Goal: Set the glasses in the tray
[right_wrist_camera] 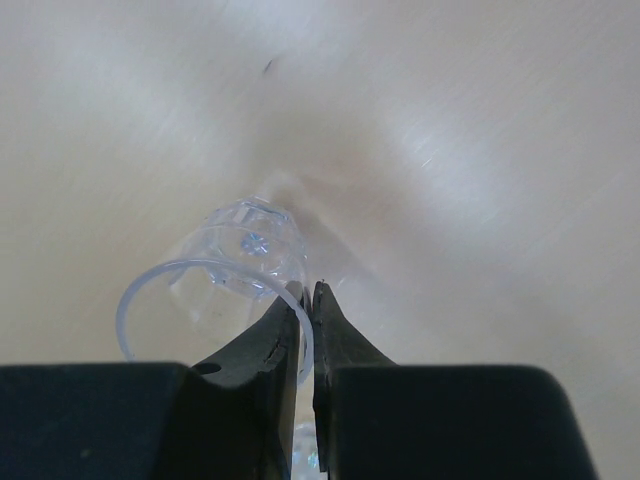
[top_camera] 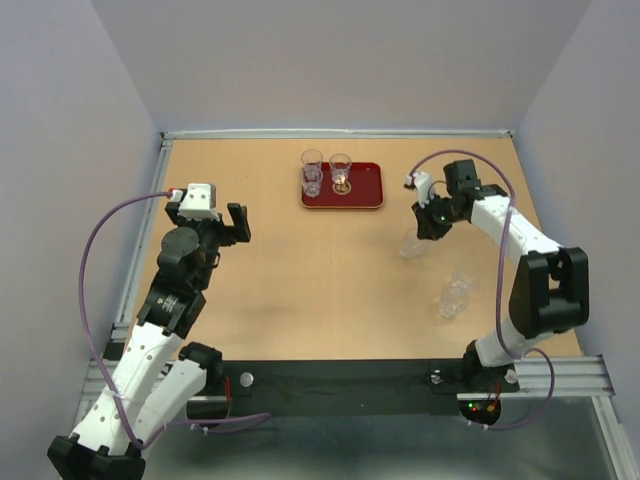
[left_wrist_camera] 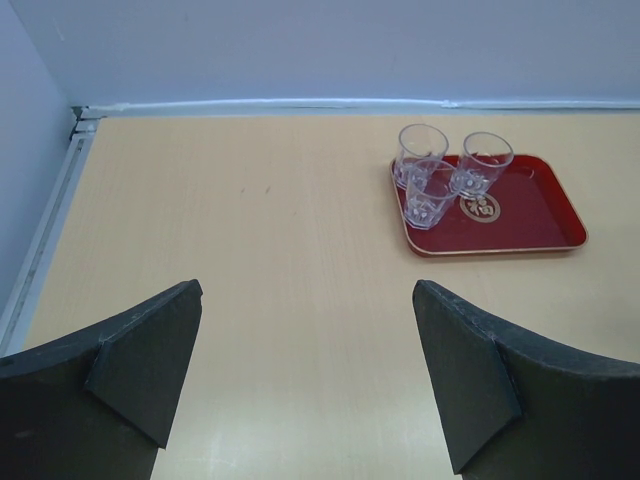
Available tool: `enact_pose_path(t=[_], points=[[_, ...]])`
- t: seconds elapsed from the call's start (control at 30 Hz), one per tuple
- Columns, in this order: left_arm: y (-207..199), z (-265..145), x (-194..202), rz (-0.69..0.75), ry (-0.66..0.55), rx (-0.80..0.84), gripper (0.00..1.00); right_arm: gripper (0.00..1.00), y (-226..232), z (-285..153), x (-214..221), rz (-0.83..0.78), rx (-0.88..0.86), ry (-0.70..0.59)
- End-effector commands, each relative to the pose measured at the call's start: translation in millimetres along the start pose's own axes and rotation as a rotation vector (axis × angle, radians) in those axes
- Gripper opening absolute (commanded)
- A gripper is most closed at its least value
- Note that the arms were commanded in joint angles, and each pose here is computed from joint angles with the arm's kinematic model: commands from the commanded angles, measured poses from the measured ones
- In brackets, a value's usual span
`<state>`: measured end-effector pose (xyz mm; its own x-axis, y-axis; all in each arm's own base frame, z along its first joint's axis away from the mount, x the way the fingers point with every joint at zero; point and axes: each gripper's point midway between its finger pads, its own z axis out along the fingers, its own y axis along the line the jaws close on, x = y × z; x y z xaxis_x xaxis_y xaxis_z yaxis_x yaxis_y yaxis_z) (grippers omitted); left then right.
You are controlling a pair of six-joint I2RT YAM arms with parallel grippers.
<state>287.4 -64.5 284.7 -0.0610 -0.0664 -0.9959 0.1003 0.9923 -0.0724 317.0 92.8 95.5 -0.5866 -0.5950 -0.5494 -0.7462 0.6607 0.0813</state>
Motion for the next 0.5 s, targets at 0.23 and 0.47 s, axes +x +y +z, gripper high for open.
enact_pose_path(t=[0.23, 0.47], points=[[9.0, 4.0, -6.9, 0.032, -0.035, -0.046, 0.98, 0.00, -84.9, 18.4, -152.5, 0.347, 0.234, -0.268], [11.3, 6.9, -4.1, 0.040, -0.024, -0.059, 0.98, 0.00, -111.6, 51.8, -199.8, 0.408, 0.276, -0.311]])
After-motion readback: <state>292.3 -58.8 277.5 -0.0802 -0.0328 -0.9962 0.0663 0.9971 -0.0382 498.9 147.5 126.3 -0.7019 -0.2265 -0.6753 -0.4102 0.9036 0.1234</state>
